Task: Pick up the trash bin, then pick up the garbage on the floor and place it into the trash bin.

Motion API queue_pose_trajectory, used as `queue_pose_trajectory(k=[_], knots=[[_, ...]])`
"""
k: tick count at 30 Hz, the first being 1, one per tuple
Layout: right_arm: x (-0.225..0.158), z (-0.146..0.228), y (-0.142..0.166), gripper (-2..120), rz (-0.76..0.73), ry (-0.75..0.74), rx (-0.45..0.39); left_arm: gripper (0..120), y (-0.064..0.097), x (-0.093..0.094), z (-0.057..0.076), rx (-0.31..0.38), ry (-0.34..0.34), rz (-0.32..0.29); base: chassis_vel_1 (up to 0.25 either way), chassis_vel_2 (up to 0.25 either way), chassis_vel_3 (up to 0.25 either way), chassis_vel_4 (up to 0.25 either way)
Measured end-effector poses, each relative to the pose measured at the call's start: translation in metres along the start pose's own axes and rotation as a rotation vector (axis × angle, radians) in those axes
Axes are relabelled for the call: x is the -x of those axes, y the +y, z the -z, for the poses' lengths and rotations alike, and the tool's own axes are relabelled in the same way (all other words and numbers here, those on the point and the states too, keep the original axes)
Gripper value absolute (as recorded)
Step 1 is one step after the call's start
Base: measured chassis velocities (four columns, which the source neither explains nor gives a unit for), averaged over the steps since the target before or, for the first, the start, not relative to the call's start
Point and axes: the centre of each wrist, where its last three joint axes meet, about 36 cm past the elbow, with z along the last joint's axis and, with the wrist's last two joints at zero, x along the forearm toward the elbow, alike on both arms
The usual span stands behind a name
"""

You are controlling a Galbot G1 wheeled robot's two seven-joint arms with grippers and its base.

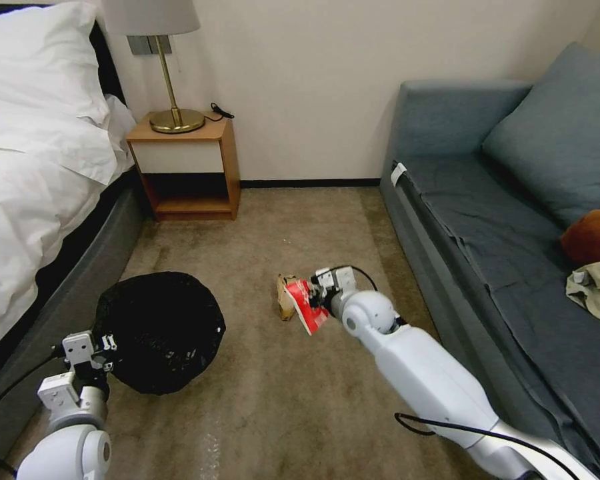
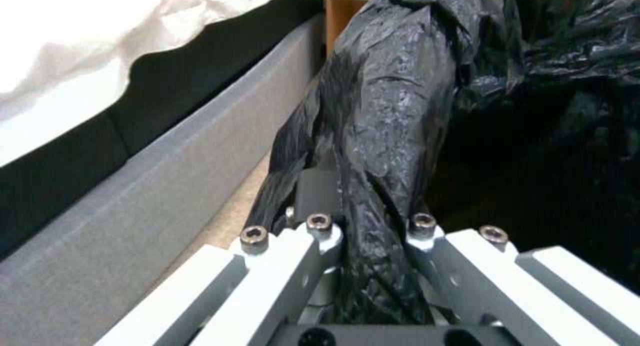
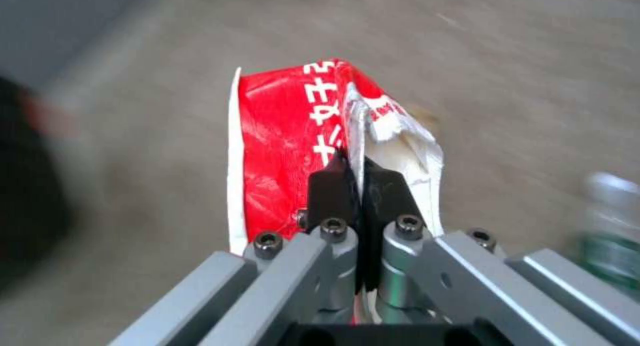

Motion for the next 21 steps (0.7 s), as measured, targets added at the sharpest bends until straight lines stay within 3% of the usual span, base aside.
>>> queue_pose_trajectory(k=[1,4,10,13,21], knots=[[0.000,0.000,0.000,0,0.000,0.000,0.000,4,0.000,0.000,0.000,0.000,0.000,0.000,0.000,0.000,0.000,0.000],[-0.022,0.026,0.041,0,0.236,-0.090,0.068,4,-0.004,0.006,-0.001,0.002,0.003,-0.008,0.000,0.000,0.000,0.000],[-0.033,0.049,0.097,0,0.450,-0.127,0.048,4,-0.008,0.014,0.002,-0.001,0.003,-0.016,0.000,0.000,0.000,0.000],[-0.030,0.053,0.117,0,0.493,-0.117,0.017,4,-0.008,0.014,0.002,-0.001,0.005,-0.021,0.000,0.000,0.000,0.000],[-0.013,0.042,0.136,0,0.513,-0.077,-0.006,4,-0.011,0.010,-0.001,-0.009,0.016,-0.033,0.000,0.000,0.000,0.000]])
